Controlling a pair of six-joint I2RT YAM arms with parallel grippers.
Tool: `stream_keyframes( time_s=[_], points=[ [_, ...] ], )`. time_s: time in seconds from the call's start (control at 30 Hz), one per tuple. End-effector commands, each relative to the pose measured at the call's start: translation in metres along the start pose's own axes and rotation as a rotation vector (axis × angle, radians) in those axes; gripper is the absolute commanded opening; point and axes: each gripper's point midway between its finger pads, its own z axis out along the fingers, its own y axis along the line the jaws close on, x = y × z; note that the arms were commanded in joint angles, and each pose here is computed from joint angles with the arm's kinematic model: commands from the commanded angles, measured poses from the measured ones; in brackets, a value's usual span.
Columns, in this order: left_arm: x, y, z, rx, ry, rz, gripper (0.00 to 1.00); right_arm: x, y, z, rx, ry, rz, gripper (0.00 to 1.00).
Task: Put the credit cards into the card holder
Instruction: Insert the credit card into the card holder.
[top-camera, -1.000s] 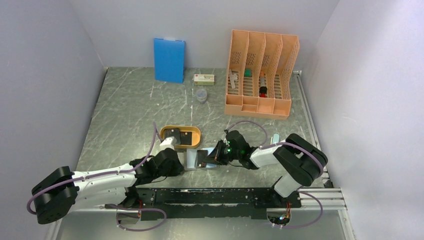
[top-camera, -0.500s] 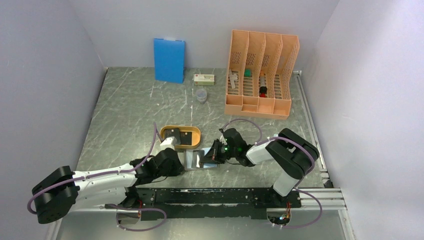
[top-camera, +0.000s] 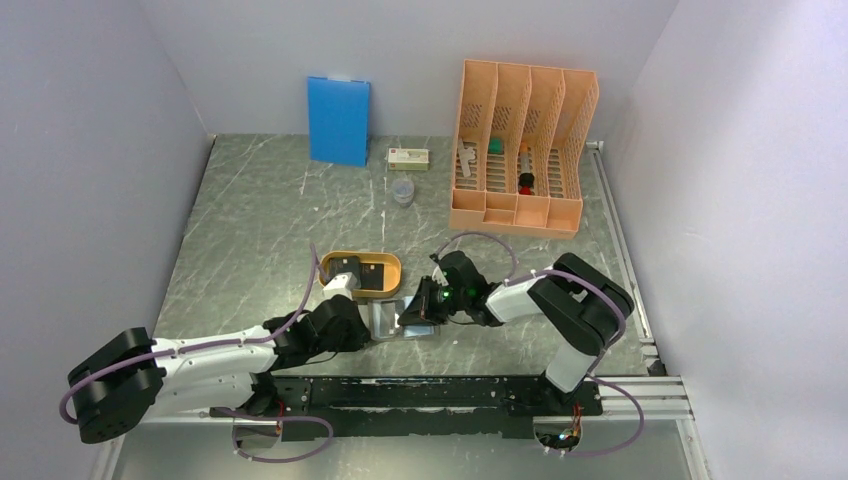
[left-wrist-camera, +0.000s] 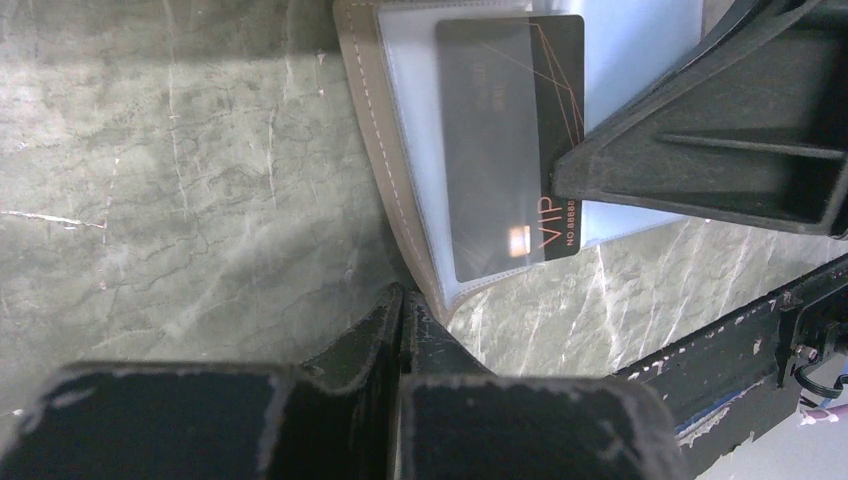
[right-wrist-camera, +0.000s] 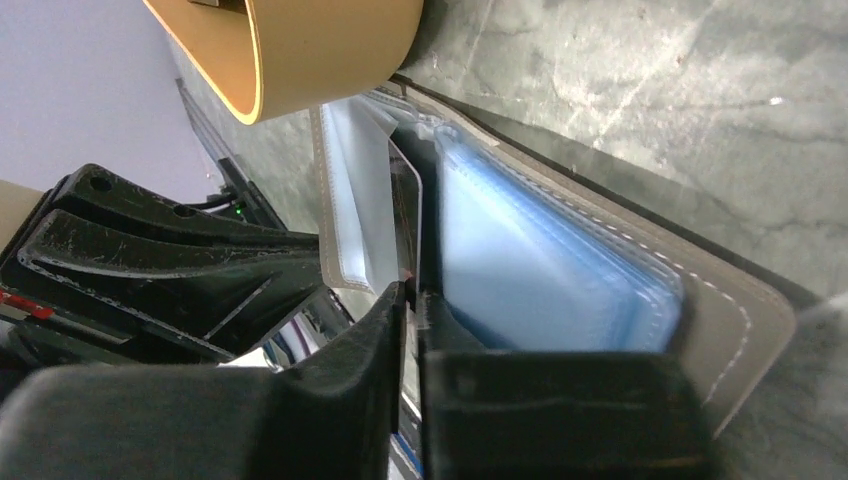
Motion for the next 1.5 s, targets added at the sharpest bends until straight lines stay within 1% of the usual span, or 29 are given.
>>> stream_keyframes(
  time_s=[0.0,0.03,0.1,0.13,0.2,0.4,0.63,0.87,1.07,1.17,1.23,1.4,1.47],
  points=[
    [0.021,0.023,-0.002,-0.066,0.077,0.041,0.05,0.011,-0.013,-0.007,0.091,0.027,-0.037,0.18],
    [0.021,0.024,-0.002,-0.07,0.076,0.042,0.05,0.009,-0.012,-0.009,0.101,0.019,-0.043,0.28],
    [0.02,0.026,-0.003,-0.076,0.07,0.04,0.05,0.004,-0.01,-0.012,0.12,0.001,-0.062,0.39],
    [0.02,0.027,-0.003,-0.082,0.068,0.039,0.05,0.002,-0.01,-0.014,0.13,-0.005,-0.07,0.43],
    [0.019,0.029,-0.004,-0.088,0.064,0.037,0.05,-0.002,-0.009,-0.016,0.153,-0.019,-0.09,0.48],
    [0.018,0.029,-0.005,-0.087,0.056,0.037,0.05,-0.006,-0.006,-0.012,0.184,-0.016,-0.142,0.49],
    [0.018,0.023,-0.001,-0.07,0.06,0.047,0.05,0.003,0.001,0.002,0.241,0.014,-0.253,0.49],
    [0.019,0.022,0.002,-0.068,0.069,0.057,0.05,0.011,0.011,0.009,0.251,0.024,-0.34,0.48],
    [0.019,0.022,0.004,-0.069,0.072,0.06,0.05,0.018,0.02,0.013,0.245,0.036,-0.394,0.48],
    [0.018,0.022,0.003,-0.074,0.069,0.061,0.05,0.018,0.018,0.008,0.266,0.03,-0.401,0.49],
    [0.016,0.023,0.001,-0.081,0.062,0.061,0.05,0.016,0.021,0.003,0.271,0.014,-0.414,0.53],
    [0.01,0.026,-0.008,-0.095,0.036,0.052,0.05,0.005,0.029,-0.018,0.32,-0.053,-0.432,0.7],
    [0.007,0.025,-0.012,-0.098,0.027,0.048,0.05,0.002,0.032,-0.026,0.331,-0.075,-0.431,0.74]
  ],
)
